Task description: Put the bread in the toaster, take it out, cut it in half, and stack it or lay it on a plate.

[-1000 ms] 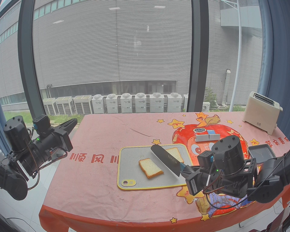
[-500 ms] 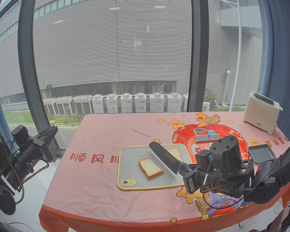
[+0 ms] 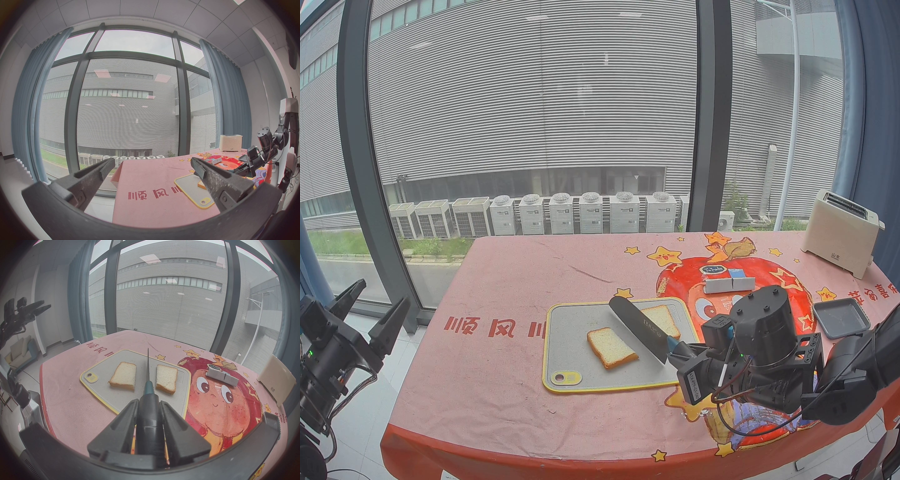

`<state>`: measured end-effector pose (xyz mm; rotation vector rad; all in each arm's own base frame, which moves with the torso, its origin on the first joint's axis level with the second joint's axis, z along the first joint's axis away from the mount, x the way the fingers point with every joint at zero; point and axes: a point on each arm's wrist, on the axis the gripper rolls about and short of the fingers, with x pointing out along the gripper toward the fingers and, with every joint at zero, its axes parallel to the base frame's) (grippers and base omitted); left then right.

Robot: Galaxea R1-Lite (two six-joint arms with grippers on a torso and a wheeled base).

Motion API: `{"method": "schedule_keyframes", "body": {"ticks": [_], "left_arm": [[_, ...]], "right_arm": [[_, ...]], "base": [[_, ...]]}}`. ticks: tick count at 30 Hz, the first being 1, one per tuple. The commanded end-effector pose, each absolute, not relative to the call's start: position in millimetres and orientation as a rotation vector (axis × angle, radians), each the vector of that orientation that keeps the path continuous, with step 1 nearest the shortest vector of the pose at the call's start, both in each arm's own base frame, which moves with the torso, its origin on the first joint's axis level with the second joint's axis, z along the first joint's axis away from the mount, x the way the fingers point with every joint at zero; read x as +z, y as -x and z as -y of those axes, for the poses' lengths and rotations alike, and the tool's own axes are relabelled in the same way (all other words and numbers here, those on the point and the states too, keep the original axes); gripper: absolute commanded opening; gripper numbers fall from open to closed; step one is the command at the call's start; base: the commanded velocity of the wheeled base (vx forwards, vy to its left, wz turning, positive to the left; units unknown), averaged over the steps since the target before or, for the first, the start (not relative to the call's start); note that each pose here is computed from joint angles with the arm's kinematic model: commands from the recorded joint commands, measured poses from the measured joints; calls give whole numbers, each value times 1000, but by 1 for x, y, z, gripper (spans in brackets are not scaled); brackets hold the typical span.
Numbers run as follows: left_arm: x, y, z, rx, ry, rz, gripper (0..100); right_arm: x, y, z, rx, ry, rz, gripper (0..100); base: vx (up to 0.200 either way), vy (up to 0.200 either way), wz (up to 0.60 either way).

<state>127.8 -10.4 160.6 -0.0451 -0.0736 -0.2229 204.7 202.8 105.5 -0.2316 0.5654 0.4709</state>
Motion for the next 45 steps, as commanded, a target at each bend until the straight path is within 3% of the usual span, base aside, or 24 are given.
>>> {"method": "schedule_keyframes", "body": {"ticks": [1,15,30,39,45], "left_arm": [[159,-103,7,-201,40,118,100],[136,-24,4,-170,12,111,100],[111,2,4,-168,4,74,100],[80,24,4,-164,-2,21,100],[81,23,1,-34,22,39,100]], "right_arm": [[106,-204,-203,474,231,-563,0],[112,-203,-202,471,222,-544,0],[117,-201,-201,474,210,-528,0],[121,-200,-200,475,207,-516,0],[126,-198,-199,480,197,-499,0]], "base": [[0,0,0],[0,0,0],[0,0,0],[0,0,0],[0,0,0]]}}
